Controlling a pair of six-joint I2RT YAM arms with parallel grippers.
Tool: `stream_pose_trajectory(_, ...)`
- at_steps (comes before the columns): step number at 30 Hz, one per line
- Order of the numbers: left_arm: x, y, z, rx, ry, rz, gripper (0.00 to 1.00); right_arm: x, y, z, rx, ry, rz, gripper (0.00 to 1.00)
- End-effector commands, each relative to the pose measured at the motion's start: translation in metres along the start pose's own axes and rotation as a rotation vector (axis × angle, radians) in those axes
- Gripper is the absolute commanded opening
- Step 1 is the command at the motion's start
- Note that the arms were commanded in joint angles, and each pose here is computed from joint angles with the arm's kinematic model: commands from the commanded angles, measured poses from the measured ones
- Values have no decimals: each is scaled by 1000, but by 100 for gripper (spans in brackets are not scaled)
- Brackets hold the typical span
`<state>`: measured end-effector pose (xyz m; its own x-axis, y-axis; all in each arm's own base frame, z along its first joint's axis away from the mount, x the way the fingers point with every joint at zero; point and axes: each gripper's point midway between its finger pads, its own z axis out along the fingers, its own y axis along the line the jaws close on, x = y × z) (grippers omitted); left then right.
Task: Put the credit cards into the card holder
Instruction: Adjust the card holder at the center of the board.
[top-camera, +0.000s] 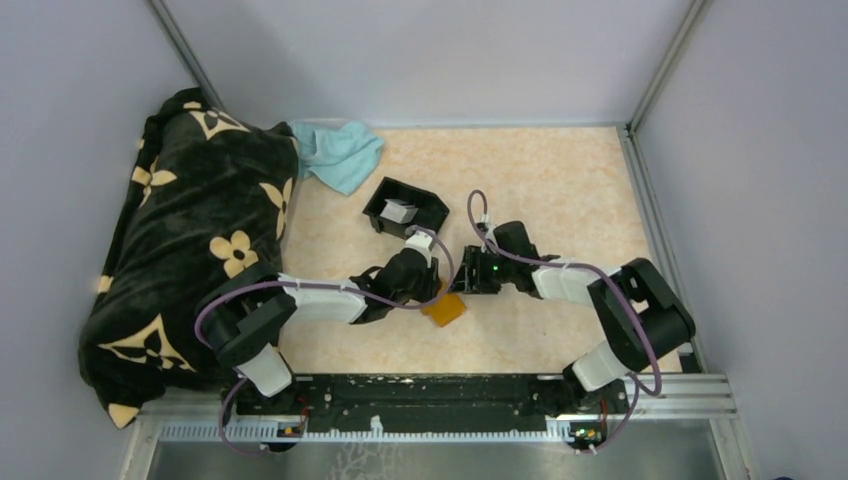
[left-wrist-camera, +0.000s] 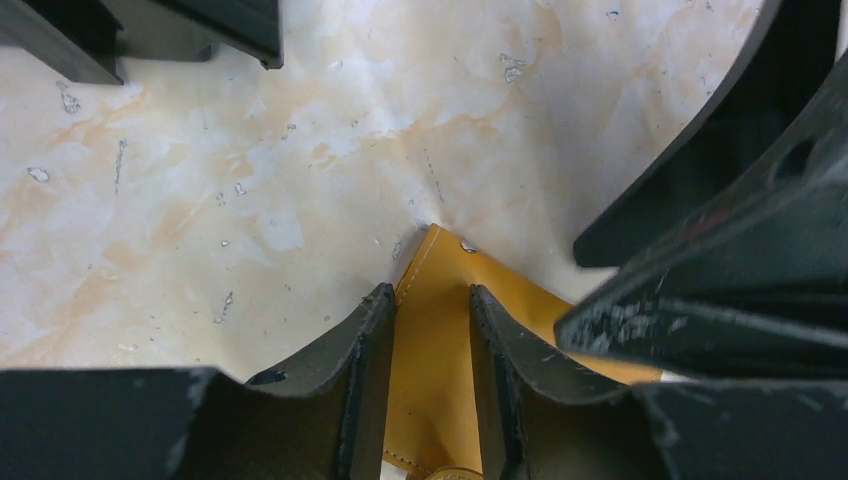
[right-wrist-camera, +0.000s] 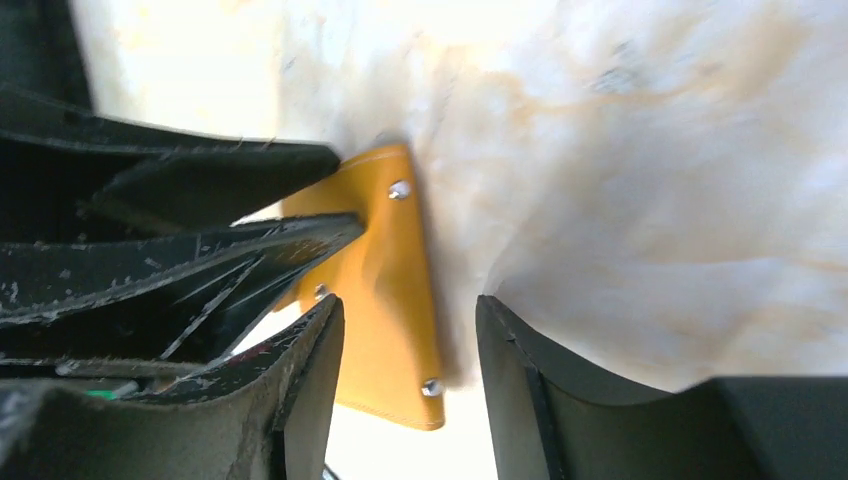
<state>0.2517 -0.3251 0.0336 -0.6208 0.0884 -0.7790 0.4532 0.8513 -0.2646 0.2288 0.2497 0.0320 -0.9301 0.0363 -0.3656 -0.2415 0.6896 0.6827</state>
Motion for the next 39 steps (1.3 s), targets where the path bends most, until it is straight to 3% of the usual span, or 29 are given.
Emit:
stream_pose_trajectory(1,46,19,-4,-79,140,-34,39,-35,-19,-20,211,-112,-105,52)
stream_pose_trajectory(7,45,24,-11,-121,152,-67,39,-45,-13,-44,307,-172,-149,47)
stream_pose_trajectory(15,42,27,-18,-152,151,-106,39,9,-7,-46,387,-172,-158,1)
stream_pose_trajectory(16,43,28,-19,-156,154,-110,39,15,-6,-45,389,-172,-155,0)
stream_pose_trajectory(25,50,33,-23,-187,176,-138,38,44,0,-36,388,-148,-140,0)
stream_pose_trajectory(39,59,38,-32,-206,203,-169,38,29,5,-6,391,-148,-158,0)
